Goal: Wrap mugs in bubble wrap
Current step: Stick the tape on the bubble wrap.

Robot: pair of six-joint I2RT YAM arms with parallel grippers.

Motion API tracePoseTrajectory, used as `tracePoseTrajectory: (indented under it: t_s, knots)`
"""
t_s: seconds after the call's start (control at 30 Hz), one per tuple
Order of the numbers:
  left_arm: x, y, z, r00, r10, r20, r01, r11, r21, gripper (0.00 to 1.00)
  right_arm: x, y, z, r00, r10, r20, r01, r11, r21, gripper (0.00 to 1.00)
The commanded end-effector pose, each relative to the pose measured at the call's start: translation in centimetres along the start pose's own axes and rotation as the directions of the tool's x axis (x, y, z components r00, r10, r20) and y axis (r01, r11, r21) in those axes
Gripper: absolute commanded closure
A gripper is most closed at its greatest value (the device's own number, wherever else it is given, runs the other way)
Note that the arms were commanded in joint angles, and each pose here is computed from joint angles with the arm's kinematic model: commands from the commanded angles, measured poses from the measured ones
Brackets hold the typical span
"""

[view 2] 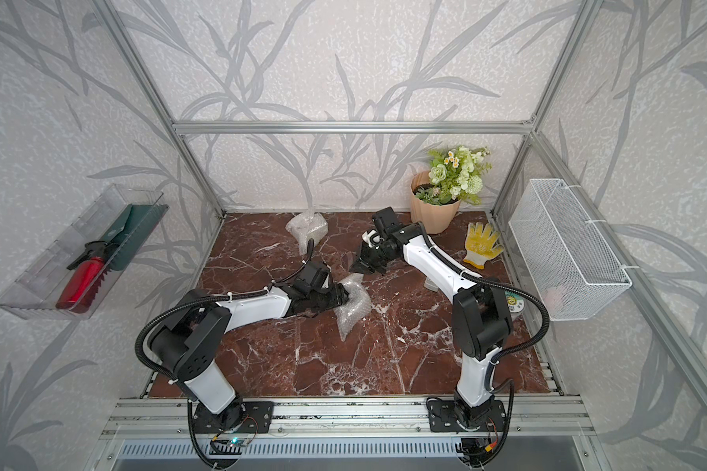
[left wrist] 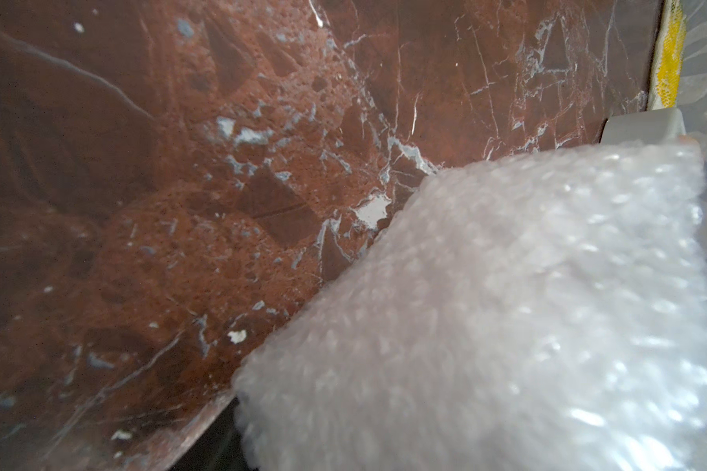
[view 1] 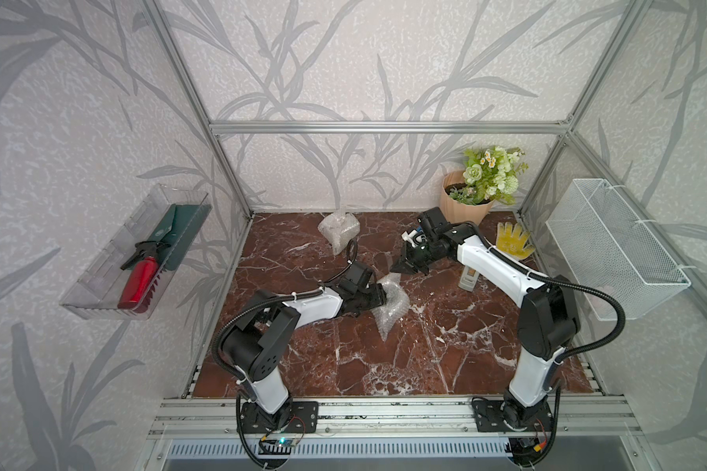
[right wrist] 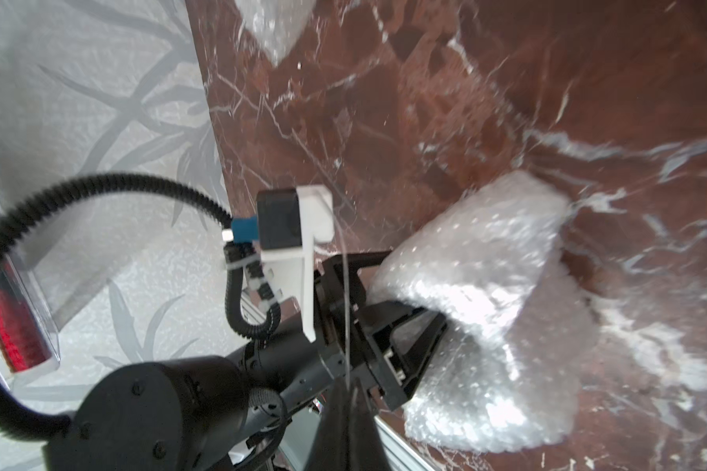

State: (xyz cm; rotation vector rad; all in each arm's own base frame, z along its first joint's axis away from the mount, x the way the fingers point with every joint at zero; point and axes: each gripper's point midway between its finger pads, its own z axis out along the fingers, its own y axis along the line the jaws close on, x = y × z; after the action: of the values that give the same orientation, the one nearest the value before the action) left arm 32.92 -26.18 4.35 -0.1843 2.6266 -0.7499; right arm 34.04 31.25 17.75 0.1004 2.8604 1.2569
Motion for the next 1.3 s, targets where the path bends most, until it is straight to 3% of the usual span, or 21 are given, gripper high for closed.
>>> tracePoseTrajectory:
  t_s: [0.0,0.5,0.9,1.27]
  knots:
    - [2.5,2.5,1.3,0.997,0.004,-0.083,-0.01,0.997,-0.076,0.34,2.0,-1.2,0.4,0.996,0.057,-0.07,-0.057,0.998,0.0,1.0]
    - [3.1,3.3,1.5,0.996,-0.011,-0.091,0.003,0.996,-0.089,0.34,5.3,-4.7,2.4,0.98,0.127,-0.152,-0.123,0.992,0.037,1.0]
    - [3.2,3.3,1.5,0.996,-0.02,-0.093,0.011,0.996,-0.091,0.33,5.0,-8.6,4.3,0.978,0.144,-0.152,-0.116,0.978,0.175,1.0]
    - [3.2,3.3,1.8,0.995,-0.026,-0.097,0.017,0.995,-0.094,0.34,5.8,-11.3,4.5,0.985,-0.031,-0.169,0.09,0.931,0.353,0.93]
